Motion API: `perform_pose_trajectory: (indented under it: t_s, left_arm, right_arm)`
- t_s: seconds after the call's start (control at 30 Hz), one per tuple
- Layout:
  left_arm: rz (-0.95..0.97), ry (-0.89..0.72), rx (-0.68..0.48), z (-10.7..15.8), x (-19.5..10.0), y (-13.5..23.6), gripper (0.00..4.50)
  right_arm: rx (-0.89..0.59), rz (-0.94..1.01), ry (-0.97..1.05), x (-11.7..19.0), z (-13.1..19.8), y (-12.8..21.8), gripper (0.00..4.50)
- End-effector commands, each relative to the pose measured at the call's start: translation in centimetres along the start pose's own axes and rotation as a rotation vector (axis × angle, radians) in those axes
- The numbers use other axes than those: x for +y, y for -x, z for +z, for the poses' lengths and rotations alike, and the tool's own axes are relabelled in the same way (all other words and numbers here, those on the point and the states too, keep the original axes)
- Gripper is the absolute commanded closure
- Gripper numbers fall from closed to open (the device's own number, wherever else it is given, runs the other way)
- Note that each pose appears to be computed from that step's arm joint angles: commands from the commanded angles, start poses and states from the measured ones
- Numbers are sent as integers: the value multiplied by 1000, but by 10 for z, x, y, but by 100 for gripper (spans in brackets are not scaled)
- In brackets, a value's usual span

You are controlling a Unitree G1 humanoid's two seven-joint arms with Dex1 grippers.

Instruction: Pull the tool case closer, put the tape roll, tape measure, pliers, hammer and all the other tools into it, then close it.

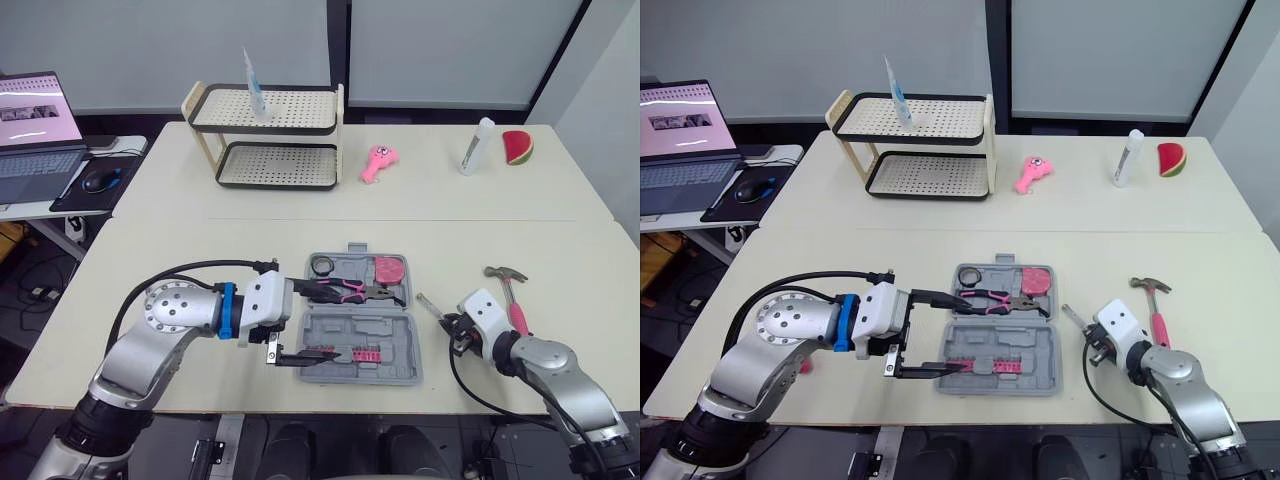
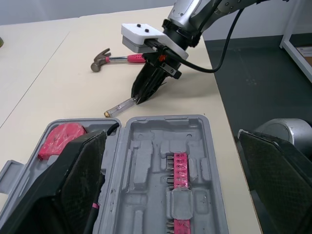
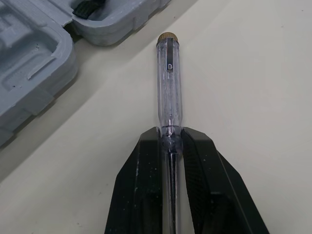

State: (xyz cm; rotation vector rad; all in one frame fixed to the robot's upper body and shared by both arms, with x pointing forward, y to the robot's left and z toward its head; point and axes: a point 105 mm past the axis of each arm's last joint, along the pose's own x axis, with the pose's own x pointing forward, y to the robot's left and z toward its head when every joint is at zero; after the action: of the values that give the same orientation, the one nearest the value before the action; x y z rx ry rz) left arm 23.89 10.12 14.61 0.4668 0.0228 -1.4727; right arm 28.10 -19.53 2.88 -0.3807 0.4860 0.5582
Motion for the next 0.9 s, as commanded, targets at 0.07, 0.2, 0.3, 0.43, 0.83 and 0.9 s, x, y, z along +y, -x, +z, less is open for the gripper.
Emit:
perform_pose_trajectory:
  t_s: [0.07,0.2,0.3,0.43,0.83,0.9]
  left_arm:
    - [62,15,11,4,9,18,0]
    - [113,56,70,-3,14,40,0]
    - [145,69,157,-14,12,61,0]
    - [172,73,244,-29,7,80,0]
    - [156,89,277,-43,-7,82,0]
    - [154,90,272,-43,-8,80,0]
  right_arm:
    - [-39,-32,39,-10,14,13,414]
    - [-50,-7,123,-16,33,27,414]
    - [-56,68,283,-13,63,38,414]
    - [-24,258,467,10,92,47,414]
    - [58,530,585,66,124,6,414]
    - [55,533,593,74,129,-3,414]
